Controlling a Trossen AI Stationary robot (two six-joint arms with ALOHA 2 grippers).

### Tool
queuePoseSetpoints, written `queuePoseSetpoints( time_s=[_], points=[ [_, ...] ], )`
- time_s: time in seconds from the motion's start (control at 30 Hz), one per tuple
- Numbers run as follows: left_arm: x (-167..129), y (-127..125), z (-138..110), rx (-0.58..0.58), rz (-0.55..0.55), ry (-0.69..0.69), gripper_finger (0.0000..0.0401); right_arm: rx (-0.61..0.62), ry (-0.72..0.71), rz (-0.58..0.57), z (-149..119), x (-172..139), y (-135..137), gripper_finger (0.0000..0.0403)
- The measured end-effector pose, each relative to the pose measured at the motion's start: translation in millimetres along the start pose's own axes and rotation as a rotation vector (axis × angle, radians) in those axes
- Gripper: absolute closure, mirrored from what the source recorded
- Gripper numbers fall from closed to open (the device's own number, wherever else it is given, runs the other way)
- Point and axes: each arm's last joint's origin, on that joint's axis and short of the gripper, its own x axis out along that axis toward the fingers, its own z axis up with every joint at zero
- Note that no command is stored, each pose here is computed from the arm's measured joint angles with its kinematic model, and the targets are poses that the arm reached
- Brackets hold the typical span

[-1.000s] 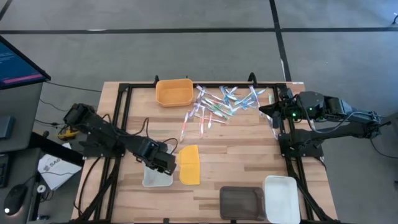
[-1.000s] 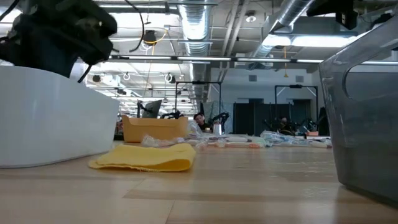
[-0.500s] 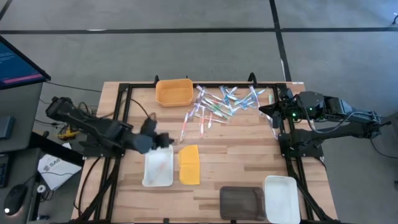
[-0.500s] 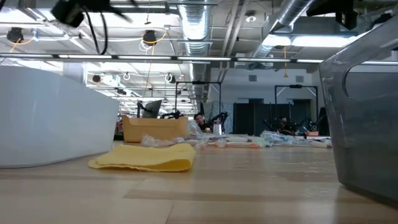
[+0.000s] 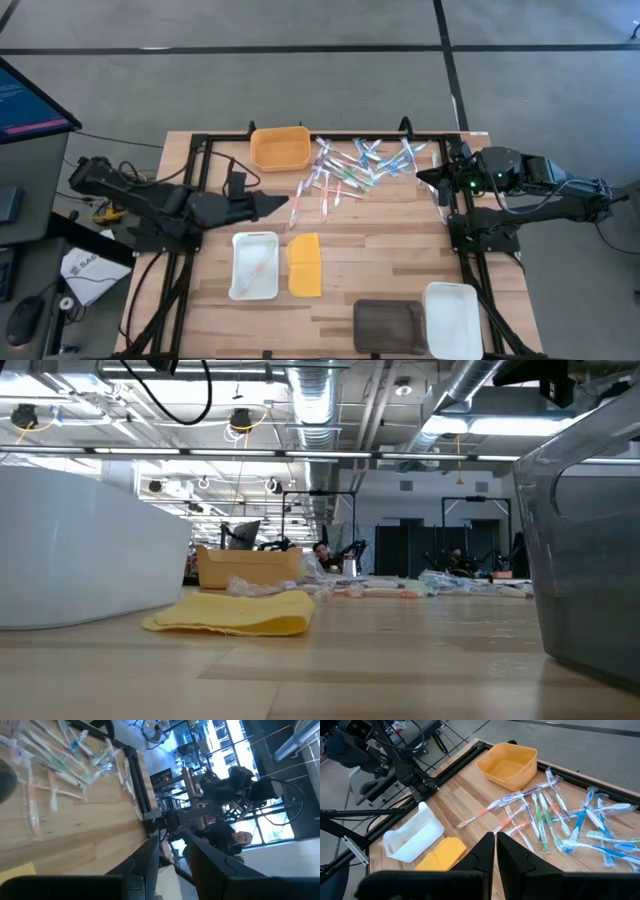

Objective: Pick & Place Toothbrushes
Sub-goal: Move the bottom white bin to the middle left of the table

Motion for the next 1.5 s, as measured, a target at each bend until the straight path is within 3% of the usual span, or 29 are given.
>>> queuePoseSetpoints(
  time_s=[0.17,0.53,0.7,0.93,1.2,1.4,1.5],
  points=[
    [9,1,2,-0.001,0.006,-0.024,0.0302,0.000,0.000,0.000,0,0,0,0.0386],
    [56,11,29,0.231,0.066,-0.138,0.0319,0.000,-0.001,-0.002,0,0,0,0.0386],
    [86,25,36,0.273,0.078,-0.037,0.0351,0.001,-0.001,-0.002,0,0,0,0.0386],
    [116,52,38,0.295,0.183,0.090,0.0398,0.004,-0.002,-0.002,0,0,0,0.0386],
    [125,73,48,0.395,0.290,0.262,0.0400,0.029,-0.003,-0.003,0,0,0,0.0386],
    [118,73,58,0.537,0.434,0.300,0.0400,0.063,-0.003,-0.003,0,0,0,0.0386],
    [116,76,61,0.549,0.487,0.316,0.0400,0.111,-0.004,-0.004,0,0,0,0.0386]
  ],
)
